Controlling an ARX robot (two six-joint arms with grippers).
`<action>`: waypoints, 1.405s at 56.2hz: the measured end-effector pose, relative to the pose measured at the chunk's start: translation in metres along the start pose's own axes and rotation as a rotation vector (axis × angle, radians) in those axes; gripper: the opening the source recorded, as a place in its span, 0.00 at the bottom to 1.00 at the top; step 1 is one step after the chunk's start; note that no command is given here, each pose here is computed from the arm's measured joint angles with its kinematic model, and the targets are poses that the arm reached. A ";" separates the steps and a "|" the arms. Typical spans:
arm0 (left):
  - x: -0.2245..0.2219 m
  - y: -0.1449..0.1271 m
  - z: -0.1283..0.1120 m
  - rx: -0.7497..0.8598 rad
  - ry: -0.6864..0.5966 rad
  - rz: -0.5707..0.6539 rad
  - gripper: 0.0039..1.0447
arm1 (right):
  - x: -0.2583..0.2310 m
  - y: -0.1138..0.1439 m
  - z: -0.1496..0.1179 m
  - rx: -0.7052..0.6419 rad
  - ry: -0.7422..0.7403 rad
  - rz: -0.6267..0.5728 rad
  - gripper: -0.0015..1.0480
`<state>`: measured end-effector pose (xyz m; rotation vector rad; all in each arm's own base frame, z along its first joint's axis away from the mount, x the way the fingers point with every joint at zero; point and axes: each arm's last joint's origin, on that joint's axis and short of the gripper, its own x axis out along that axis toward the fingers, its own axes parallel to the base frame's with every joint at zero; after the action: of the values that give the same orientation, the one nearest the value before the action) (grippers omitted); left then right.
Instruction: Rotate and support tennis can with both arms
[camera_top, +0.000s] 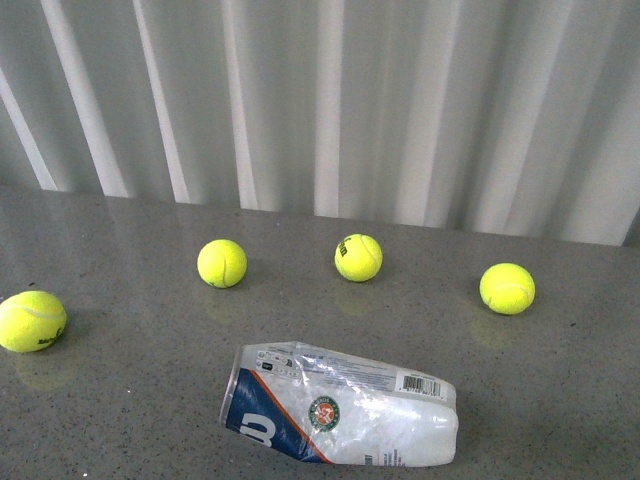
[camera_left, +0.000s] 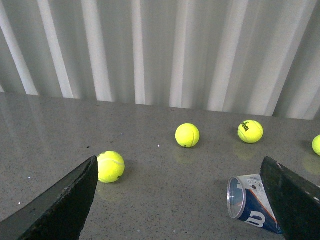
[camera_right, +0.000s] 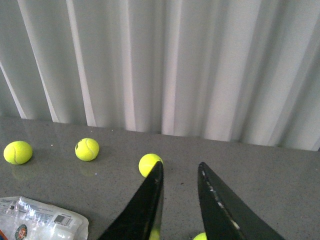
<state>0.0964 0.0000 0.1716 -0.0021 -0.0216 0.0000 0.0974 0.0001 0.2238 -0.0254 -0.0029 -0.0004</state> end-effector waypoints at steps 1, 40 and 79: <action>0.000 0.000 0.000 0.000 0.000 0.000 0.94 | 0.000 0.000 -0.002 0.002 -0.001 0.000 0.15; 0.000 0.000 0.000 0.000 0.000 0.000 0.94 | 0.000 0.001 -0.044 0.013 0.008 0.000 0.03; 0.000 0.000 0.000 0.000 0.000 0.000 0.94 | 0.000 0.002 -0.059 0.014 0.006 0.000 0.07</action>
<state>0.0964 0.0000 0.1716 -0.0025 -0.0216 0.0000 0.0977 0.0001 0.1646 -0.0116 0.0029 -0.0004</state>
